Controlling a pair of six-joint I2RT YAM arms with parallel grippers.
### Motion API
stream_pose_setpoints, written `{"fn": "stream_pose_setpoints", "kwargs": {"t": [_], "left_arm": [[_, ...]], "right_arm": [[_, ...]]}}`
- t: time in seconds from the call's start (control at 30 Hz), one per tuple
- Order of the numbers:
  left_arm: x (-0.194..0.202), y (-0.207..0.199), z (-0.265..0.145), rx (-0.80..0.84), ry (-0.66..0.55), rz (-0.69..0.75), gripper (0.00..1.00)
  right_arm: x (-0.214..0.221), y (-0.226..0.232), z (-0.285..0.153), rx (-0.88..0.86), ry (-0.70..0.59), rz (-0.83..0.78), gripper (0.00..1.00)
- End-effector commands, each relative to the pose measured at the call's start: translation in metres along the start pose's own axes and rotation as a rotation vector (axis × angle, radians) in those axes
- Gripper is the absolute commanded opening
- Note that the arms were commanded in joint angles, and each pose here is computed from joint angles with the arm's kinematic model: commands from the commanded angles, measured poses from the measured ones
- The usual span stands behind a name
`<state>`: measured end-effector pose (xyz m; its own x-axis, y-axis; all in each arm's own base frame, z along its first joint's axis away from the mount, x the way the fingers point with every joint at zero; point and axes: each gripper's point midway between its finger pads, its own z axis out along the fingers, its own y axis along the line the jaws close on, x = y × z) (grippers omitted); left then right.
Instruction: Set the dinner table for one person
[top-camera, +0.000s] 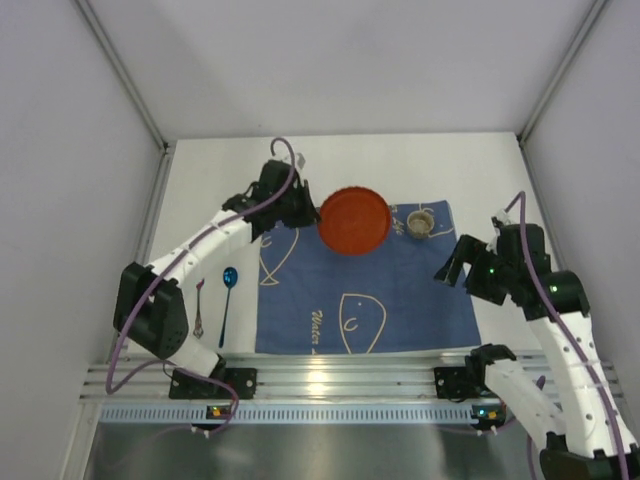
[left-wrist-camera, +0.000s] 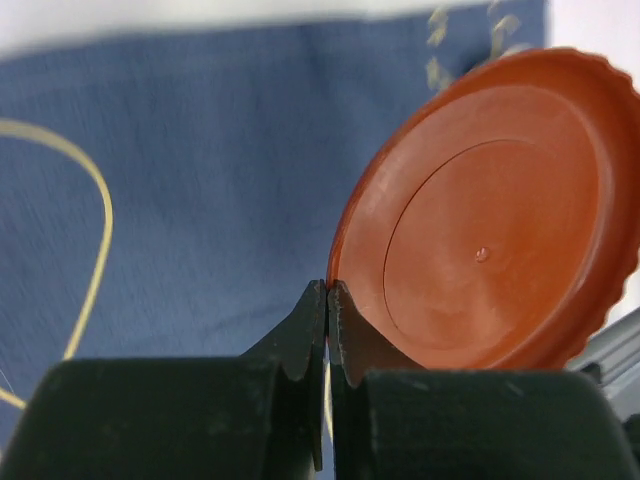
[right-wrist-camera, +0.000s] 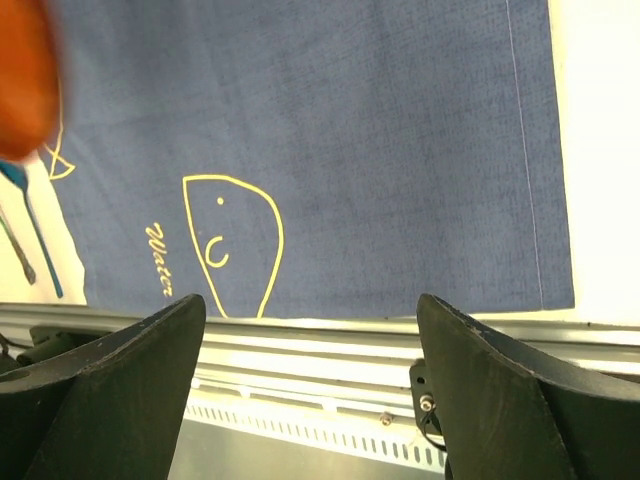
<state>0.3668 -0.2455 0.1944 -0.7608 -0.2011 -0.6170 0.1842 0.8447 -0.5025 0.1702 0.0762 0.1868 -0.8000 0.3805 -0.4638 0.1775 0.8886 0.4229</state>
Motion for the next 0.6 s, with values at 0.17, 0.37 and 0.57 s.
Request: {"fn": "stream_pose_setpoints", "kwargs": {"t": [0.17,0.37,0.57], "left_arm": [[0.099,-0.003,0.007,-0.090,0.088,-0.009,0.00],[0.138,-0.012,0.028,-0.134,0.149,0.015,0.00],[0.144,0.009,0.027,-0.235,0.145,0.032,0.51]], "right_arm": [[0.055,-0.018,-0.023,-0.020,0.040,0.041,0.89],[0.075,-0.025,-0.025,-0.033,0.069,0.026,0.89],[0.077,-0.025,-0.031,-0.042,0.058,0.016,0.89]]}}
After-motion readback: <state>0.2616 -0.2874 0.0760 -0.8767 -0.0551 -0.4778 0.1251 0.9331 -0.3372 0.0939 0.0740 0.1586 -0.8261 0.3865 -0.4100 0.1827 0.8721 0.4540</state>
